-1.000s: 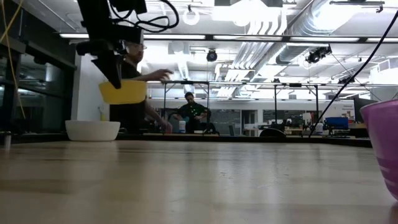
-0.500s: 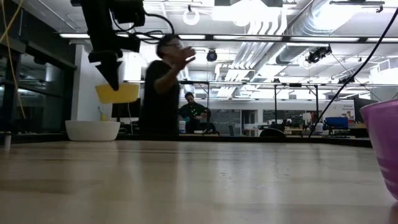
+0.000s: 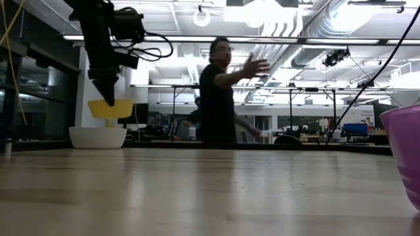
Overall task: Nest bowls inside each other
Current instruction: Stack the yellow bowl on the blue bowl
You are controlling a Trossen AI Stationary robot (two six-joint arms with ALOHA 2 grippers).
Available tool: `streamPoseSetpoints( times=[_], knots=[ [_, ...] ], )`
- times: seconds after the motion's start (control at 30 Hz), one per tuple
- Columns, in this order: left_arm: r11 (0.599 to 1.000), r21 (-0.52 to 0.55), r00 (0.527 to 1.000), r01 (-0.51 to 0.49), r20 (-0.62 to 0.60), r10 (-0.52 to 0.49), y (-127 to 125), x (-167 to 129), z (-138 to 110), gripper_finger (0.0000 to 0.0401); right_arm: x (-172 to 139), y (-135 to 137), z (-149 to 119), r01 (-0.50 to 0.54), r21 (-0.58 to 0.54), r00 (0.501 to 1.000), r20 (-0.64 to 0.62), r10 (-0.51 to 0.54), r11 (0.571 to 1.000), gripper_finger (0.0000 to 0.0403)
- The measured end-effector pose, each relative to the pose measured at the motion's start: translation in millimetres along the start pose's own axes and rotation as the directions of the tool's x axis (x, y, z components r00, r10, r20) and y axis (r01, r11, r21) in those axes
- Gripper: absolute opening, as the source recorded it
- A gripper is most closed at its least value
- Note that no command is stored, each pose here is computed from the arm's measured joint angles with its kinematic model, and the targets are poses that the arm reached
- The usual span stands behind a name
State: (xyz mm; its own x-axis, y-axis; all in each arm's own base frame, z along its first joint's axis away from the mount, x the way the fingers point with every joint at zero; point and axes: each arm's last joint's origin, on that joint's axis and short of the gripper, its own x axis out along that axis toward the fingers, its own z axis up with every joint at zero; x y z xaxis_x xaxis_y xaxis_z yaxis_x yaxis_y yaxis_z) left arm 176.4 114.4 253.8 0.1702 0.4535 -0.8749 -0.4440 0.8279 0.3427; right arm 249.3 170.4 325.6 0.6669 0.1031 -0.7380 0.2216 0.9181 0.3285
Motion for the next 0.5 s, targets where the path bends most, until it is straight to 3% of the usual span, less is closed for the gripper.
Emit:
streamPoseSetpoints(
  times=[0.17,0.5],
  knots=[
    [1.000,-0.015,0.999,-0.005,0.040,0.005,3.3,-7.2,-5.0,0.0000,0.1,-0.3,0.2,0.003,0.001,1.000,0.002,-0.003,1.000,0.0142],
    [0.988,-0.139,0.998,-0.061,-0.026,0.058,31.1,-2.9,-17.3,0.0000,0.1,-0.2,0.2,0.002,0.000,1.000,0.001,-0.002,1.000,0.0142]
  ],
)
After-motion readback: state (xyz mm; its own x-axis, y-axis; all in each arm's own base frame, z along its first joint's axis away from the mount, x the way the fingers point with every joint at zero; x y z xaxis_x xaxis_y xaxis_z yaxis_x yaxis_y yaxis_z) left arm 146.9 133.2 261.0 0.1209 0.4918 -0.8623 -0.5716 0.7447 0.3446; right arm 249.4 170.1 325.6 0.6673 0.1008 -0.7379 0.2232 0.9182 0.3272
